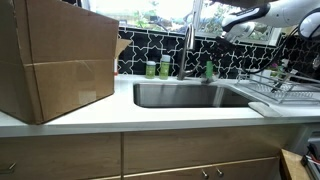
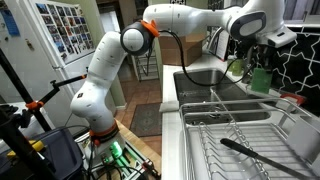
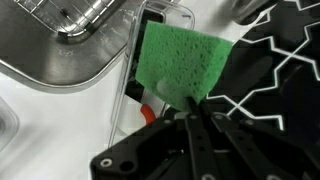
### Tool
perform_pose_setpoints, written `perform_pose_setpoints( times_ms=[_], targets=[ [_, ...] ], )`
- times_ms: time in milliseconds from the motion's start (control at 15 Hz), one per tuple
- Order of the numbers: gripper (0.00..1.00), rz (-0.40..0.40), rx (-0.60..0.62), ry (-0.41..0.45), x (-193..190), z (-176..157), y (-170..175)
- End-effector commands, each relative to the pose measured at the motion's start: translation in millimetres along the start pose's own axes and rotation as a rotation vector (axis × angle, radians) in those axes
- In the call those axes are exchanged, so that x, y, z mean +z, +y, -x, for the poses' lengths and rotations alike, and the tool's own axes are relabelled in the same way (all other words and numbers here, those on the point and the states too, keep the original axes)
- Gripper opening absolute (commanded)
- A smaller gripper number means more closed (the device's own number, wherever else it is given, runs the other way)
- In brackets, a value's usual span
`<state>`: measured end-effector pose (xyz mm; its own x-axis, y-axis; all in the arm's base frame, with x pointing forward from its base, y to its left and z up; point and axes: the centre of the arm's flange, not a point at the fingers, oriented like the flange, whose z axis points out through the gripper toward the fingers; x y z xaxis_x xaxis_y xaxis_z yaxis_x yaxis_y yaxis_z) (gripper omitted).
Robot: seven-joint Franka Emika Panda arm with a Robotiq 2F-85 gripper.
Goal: Move the sponge to the opposite side of the sink
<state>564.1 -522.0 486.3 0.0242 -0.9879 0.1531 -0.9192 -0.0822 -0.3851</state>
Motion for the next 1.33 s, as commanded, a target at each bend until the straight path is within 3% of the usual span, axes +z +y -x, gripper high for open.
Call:
perform_pose_setpoints(
  times_ms=[0, 267, 333, 400, 867, 1000, 1267],
  targets=[
    [0.05, -0.012, 0.015, -0.022, 19.5, -13.4, -7.6],
    [0.07, -0.008, 0.029, -0.013, 32.3, -17.0, -11.0],
    [0.32, -0.008, 0.034, -0.015, 33.3, -17.5, -12.2],
    [0.32, -0.014, 0.034, -0.019, 33.7, -17.7, -13.0],
    [0.83, -0.042, 0.028, -0.025, 14.2, -12.0, -18.5],
    [0.98, 0.011, 0.067, -0.037, 6.5, -10.2, -18.8],
    [1.00, 0.093, 0.082, -0.084, -18.0, -0.6, -10.1]
  ],
)
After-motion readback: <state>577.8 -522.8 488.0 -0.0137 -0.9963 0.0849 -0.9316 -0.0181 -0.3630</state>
